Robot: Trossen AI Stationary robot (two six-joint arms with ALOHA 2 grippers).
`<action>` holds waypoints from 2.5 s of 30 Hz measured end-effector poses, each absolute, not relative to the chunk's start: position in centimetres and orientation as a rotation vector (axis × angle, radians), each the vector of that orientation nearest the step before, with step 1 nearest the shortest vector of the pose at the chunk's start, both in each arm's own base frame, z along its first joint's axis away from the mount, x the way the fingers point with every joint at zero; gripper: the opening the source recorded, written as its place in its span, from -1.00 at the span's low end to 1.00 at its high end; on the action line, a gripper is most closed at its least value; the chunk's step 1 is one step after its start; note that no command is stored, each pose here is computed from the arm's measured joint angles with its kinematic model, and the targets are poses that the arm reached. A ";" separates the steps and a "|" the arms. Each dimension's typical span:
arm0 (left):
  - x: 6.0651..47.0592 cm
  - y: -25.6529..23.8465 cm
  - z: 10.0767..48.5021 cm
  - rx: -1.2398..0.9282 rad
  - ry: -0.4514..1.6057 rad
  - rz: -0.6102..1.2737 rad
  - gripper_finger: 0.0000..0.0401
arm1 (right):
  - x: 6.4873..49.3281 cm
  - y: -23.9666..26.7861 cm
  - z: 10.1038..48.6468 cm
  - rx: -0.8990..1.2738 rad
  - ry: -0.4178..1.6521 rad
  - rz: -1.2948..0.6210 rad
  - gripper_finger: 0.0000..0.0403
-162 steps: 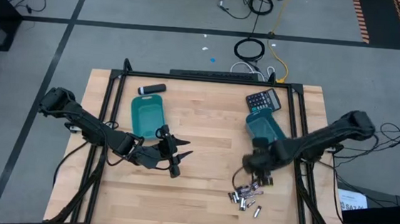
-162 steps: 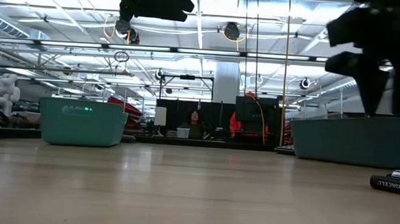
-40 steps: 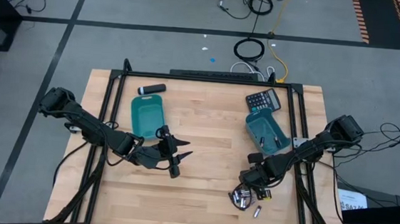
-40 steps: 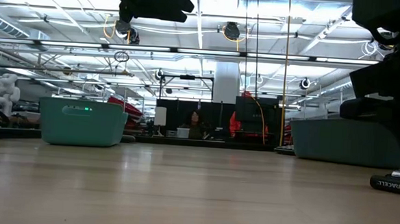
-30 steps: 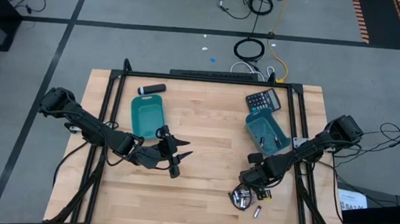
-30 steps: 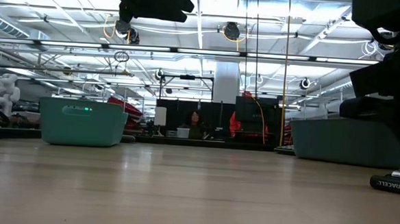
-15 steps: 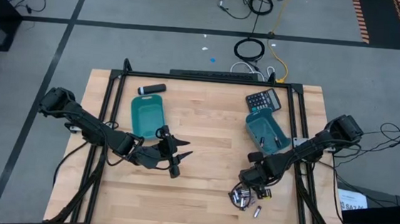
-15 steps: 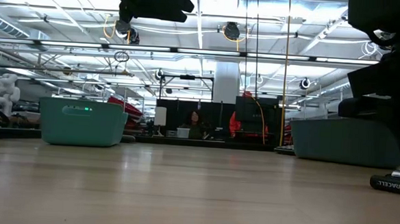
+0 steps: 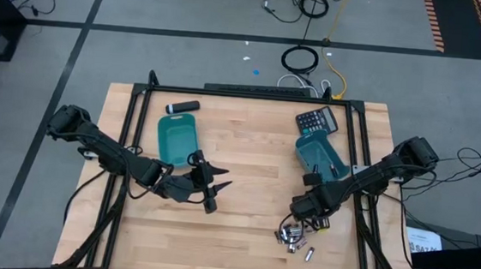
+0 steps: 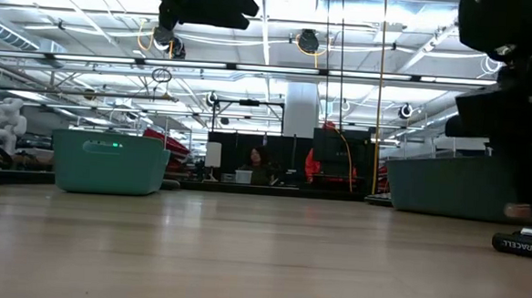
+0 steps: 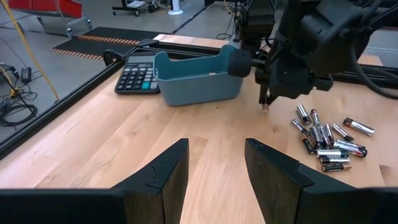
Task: Sort batteries
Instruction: Put the black battery into the dark blue bin
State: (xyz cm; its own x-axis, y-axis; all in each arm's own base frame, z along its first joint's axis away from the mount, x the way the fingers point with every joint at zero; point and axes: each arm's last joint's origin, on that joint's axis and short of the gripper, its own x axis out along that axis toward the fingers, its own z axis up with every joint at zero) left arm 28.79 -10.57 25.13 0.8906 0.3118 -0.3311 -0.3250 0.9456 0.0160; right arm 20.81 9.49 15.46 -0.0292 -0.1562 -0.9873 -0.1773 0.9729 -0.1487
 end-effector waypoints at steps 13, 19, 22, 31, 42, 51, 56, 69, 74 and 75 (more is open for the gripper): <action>29.5 -10.0 25.1 -0.068 0.297 0.360 -0.16 | 18.8 7.0 21.2 -0.301 1.371 -0.323 -0.87; 30.2 -10.2 23.9 -0.074 0.317 0.368 -0.16 | 17.5 5.1 23.1 -0.286 1.286 -0.475 -0.87; 30.4 -10.3 23.4 -0.082 0.328 0.373 -0.16 | 17.4 4.6 23.4 -0.271 1.269 -0.504 -0.87; 30.6 -10.4 23.0 -0.087 0.337 0.375 -0.16 | 18.0 3.5 22.3 -0.275 1.370 -0.628 -0.87; 30.6 -10.4 23.0 -0.086 0.337 0.375 -0.16 | 19.0 3.6 20.5 -0.288 1.481 -0.664 -0.34; 30.6 -10.4 23.0 -0.084 0.339 0.375 -0.16 | 18.5 4.3 23.0 -0.210 1.414 -0.598 -0.15; 30.6 -10.5 22.9 -0.097 0.345 0.357 -0.16 | 19.5 6.8 25.6 -0.218 1.243 -0.484 -0.22; 30.9 -9.9 22.6 -0.165 0.398 0.251 -0.16 | 22.9 13.5 23.0 -0.072 1.159 0.050 -0.28; 30.7 -10.4 22.7 -0.163 0.395 0.237 -0.16 | 24.1 15.6 19.5 -0.093 1.258 0.127 -0.28; 30.7 -10.5 22.7 -0.163 0.394 0.232 -0.16 | 24.2 15.9 18.8 -0.109 1.279 0.128 -0.28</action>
State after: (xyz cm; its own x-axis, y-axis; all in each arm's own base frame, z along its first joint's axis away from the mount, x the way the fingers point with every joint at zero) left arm 30.69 -10.53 22.69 0.8975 0.1911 -0.3975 -0.2541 0.9607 -0.1120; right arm 24.21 15.90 18.80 0.2820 0.0345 -0.9588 -0.1558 0.9877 -0.0103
